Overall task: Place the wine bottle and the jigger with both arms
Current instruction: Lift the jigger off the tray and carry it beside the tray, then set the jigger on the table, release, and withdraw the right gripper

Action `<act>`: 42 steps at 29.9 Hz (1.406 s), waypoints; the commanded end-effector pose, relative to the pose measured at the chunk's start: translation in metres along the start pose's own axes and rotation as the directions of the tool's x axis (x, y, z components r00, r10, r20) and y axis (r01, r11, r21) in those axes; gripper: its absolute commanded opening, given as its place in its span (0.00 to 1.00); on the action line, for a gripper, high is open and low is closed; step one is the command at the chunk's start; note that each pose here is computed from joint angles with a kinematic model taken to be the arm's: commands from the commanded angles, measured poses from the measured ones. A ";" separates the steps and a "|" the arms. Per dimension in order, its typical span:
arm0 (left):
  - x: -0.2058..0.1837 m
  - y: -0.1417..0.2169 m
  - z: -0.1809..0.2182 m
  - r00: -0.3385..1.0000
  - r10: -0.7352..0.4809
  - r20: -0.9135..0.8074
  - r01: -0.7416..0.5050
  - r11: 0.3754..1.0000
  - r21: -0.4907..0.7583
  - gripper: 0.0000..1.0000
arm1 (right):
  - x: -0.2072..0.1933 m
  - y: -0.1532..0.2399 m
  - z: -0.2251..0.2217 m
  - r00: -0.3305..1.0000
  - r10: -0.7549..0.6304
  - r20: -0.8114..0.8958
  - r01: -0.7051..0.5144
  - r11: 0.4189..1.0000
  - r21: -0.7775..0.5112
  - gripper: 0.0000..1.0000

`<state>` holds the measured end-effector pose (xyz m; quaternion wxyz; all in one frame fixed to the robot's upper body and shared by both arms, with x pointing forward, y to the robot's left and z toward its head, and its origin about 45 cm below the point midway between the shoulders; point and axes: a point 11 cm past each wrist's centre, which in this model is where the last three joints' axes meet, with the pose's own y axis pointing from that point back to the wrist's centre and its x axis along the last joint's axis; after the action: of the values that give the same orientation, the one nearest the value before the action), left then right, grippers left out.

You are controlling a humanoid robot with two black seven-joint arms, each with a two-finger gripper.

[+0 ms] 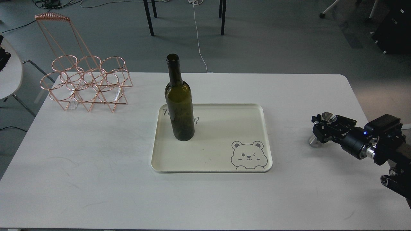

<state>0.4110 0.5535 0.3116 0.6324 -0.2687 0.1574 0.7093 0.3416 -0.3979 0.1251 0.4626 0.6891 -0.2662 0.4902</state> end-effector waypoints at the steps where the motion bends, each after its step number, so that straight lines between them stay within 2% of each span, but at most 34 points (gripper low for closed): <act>1: 0.000 0.000 0.000 1.000 0.000 0.000 0.000 1.000 0.000 0.98 | 0.000 0.003 0.002 1.000 -0.002 0.001 0.002 1.000 -0.003 0.46; 11: -0.002 -0.001 0.007 1.000 -0.004 0.005 0.004 1.000 -0.011 0.98 | -0.009 0.030 0.010 0.999 -0.042 0.010 0.042 0.999 -0.019 0.55; 12: -0.002 -0.002 0.010 1.000 -0.005 0.008 0.005 1.000 -0.016 0.98 | -0.008 0.034 0.011 0.999 -0.040 0.014 0.041 0.999 -0.020 0.60; 15: 0.000 0.000 0.018 1.000 -0.001 0.021 0.001 1.000 -0.023 0.98 | -0.003 0.050 0.013 0.999 -0.039 0.032 0.040 0.999 -0.026 0.92; 16: 0.000 0.000 0.020 1.000 0.000 0.025 0.000 1.000 -0.023 0.98 | -0.003 0.055 0.013 0.998 -0.037 0.051 0.039 0.999 -0.032 0.95; 22: -0.001 0.002 0.027 0.998 -0.009 0.066 0.010 1.000 -0.005 0.98 | 0.012 0.078 0.015 0.990 0.003 0.139 0.007 0.998 -0.067 0.95; 26: -0.034 0.003 0.045 0.967 -0.134 0.217 0.122 0.990 0.072 0.98 | 0.040 0.082 0.023 0.974 0.095 0.207 -0.071 0.990 -0.121 0.96; 29: -0.063 0.007 0.049 0.884 -0.259 0.389 0.203 0.963 0.179 0.98 | 0.080 0.070 0.029 0.958 0.197 0.210 -0.170 0.976 -0.139 0.96; 33: -0.086 0.018 0.052 0.760 -0.370 0.534 0.247 0.925 0.290 0.98 | 0.132 0.054 0.034 0.915 0.295 0.274 -0.262 0.953 -0.153 0.96; 37: -0.117 0.034 0.050 0.616 -0.494 0.614 0.295 0.867 0.402 0.98 | 0.176 0.046 0.038 0.841 0.365 0.400 -0.324 0.931 -0.168 0.96; 42: -0.151 0.067 0.024 0.399 -0.663 0.634 0.319 0.748 0.582 0.98 | 0.216 0.024 0.041 0.727 0.419 0.544 -0.396 0.903 -0.167 0.96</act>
<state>0.3632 0.4586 0.4130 0.8346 0.1286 -0.0847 0.5290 0.4033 -0.4332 0.3177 0.2958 0.7057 -0.5259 0.3715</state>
